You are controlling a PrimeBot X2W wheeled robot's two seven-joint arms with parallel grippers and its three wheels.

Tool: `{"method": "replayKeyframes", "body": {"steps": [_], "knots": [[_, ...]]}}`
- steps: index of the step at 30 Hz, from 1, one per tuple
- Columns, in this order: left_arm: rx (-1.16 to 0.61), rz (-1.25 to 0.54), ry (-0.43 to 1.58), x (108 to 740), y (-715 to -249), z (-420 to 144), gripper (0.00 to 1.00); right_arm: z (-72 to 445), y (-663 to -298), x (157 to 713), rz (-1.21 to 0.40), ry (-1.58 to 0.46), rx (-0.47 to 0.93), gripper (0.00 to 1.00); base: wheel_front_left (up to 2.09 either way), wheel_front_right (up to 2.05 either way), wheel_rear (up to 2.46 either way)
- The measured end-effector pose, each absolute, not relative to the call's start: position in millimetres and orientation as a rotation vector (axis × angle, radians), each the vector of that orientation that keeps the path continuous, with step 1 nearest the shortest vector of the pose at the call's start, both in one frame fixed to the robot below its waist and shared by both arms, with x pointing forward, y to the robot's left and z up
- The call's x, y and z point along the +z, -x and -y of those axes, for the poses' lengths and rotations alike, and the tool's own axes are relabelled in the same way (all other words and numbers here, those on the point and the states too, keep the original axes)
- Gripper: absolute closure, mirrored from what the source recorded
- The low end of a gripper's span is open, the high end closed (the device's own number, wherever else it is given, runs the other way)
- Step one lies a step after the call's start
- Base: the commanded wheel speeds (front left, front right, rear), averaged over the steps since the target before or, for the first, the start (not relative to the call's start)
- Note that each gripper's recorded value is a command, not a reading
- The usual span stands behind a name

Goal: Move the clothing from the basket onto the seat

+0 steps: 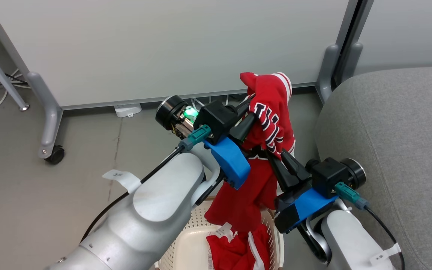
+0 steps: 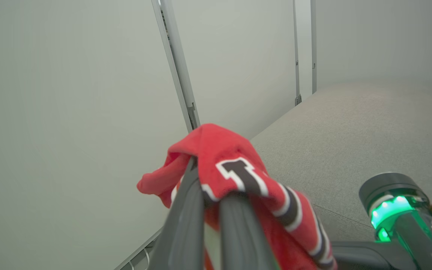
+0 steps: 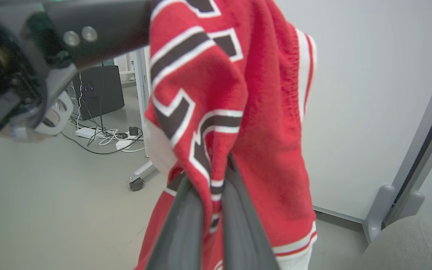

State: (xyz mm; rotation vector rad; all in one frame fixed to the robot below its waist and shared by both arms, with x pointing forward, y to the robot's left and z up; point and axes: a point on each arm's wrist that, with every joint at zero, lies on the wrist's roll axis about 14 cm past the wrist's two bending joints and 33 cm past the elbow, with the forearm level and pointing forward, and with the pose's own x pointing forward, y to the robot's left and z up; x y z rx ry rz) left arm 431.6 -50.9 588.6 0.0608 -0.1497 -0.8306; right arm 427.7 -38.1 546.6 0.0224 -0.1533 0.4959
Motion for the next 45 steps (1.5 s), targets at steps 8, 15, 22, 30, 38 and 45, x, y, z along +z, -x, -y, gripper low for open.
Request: {"method": "replayKeyframes", "body": {"steps": [8, 15, 22, 30, 38, 45], "knots": [[-0.821, 0.147, -0.047, 587, -434, 50, 0.0, 38, -429, 548, 0.157, -0.035, 0.496, 1.0, 0.0, 0.0, 0.0], [-0.812, 0.144, -0.048, 583, -435, 47, 0.0, 39, -431, 554, 0.177, -0.042, 0.49, 1.0, 0.0, 0.0, 0.0], [-0.808, 0.126, -0.039, 572, -434, 47, 0.0, 50, -434, 557, 0.192, -0.041, 0.46, 1.0, 0.0, 0.0, 0.0], [-0.843, 0.122, -0.021, 564, -431, 60, 0.0, 80, -436, 551, 0.185, -0.014, 0.373, 1.0, 0.0, 0.0, 0.0], [-0.913, 0.121, -0.014, 554, -424, 83, 0.0, 132, -434, 550, 0.185, 0.018, 0.229, 1.0, 0.0, 0.0, 0.0], [-1.0, 0.117, 0.004, 545, -410, 111, 0.0, 174, -424, 548, 0.18, 0.034, 0.111, 1.0, 0.0, 0.0, 0.0]]}}
